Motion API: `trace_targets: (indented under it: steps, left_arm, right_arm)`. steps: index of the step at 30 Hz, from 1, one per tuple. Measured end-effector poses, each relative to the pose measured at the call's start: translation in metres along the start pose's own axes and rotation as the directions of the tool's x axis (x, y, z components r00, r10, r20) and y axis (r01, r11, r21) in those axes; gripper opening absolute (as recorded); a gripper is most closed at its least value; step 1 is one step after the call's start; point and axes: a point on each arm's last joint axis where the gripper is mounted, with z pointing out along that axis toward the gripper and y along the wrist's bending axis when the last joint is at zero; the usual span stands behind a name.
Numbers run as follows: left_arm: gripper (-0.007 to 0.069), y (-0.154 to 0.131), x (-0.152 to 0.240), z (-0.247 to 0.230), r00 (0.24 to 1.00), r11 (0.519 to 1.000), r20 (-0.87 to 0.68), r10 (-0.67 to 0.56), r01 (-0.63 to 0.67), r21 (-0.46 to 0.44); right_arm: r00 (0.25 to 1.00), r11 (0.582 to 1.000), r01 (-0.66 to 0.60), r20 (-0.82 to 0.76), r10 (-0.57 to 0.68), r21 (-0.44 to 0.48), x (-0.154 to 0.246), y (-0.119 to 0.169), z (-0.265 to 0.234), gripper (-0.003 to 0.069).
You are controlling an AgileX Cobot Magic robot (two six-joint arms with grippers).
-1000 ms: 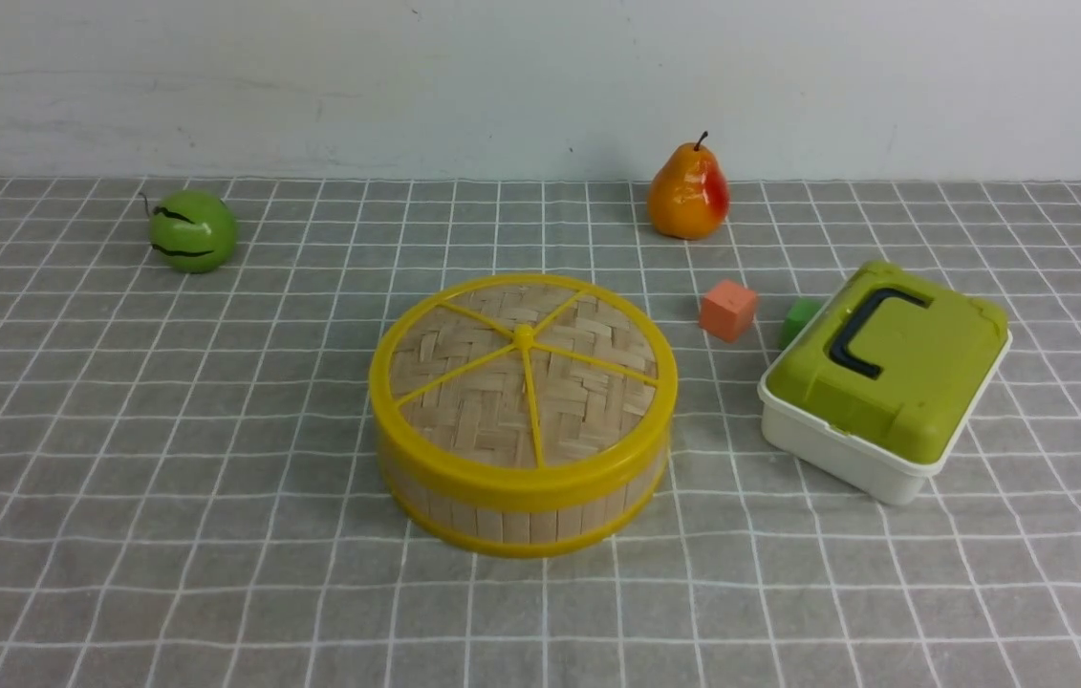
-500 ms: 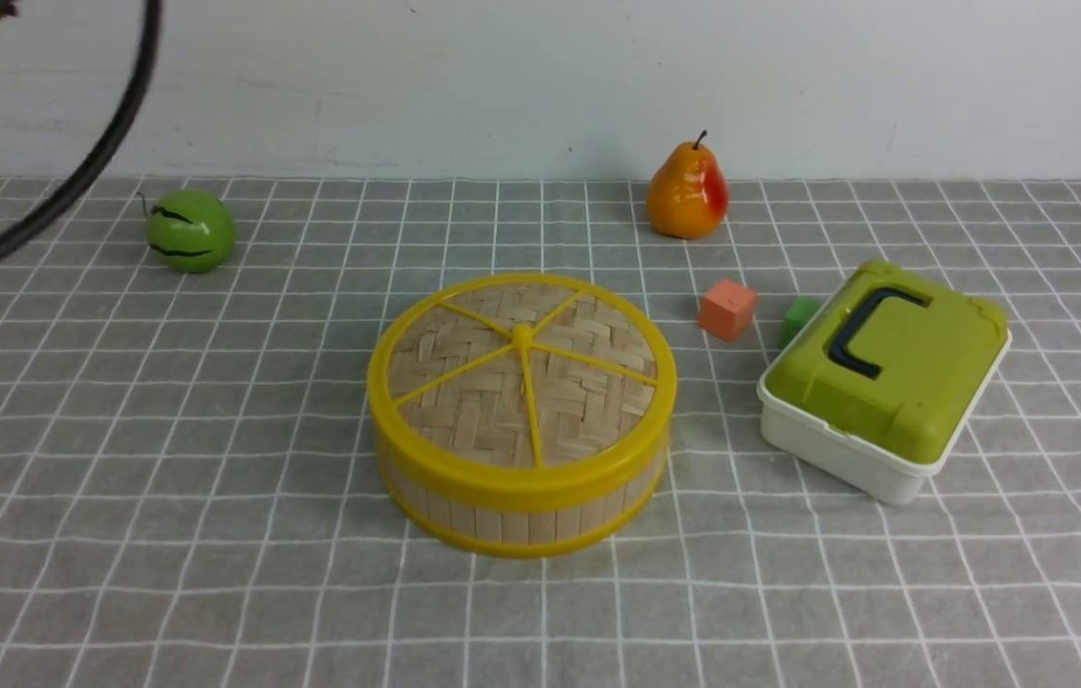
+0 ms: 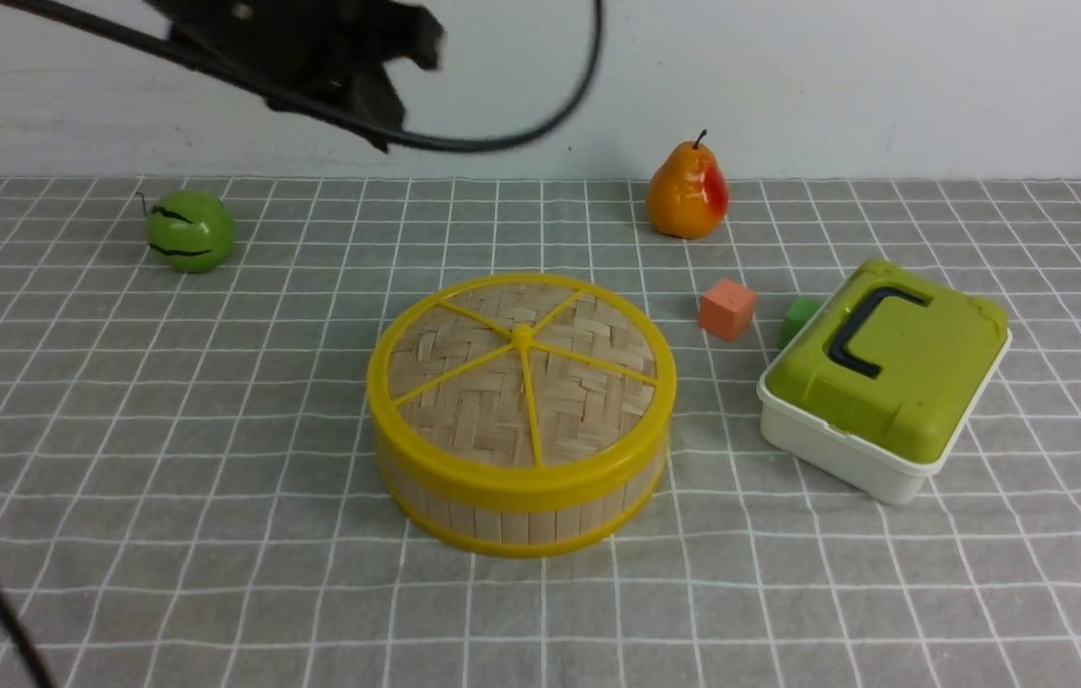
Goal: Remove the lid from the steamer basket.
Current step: Use the left arm to lift the lid of the steamer
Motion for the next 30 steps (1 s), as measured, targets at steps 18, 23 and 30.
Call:
trace_targets:
  steps: [18, 23, 30]
  left_arm:
    - [0.0348, -0.057, 0.026, 0.104, 0.974, 0.979, -0.183, 0.135, -0.160, -0.129]
    - [0.0366, -0.057, 0.032, 0.117, 0.968, 0.981, -0.218, 0.125, -0.154, -0.118]
    - [0.0361, -0.057, 0.037, 0.135, 0.966, 0.981, -0.227, 0.127, -0.156, -0.115]
  right_arm:
    - [1.000, 1.000, 0.000, 0.000, 0.000, 0.000, 0.000, 0.000, 0.000, 0.0241]
    - [1.000, 1.000, 0.000, 0.000, 0.000, 0.000, 0.000, 0.000, 0.000, 0.0241]
    - [1.000, 1.000, 0.000, 0.000, 0.000, 0.000, 0.000, 0.000, 0.000, 0.0241]
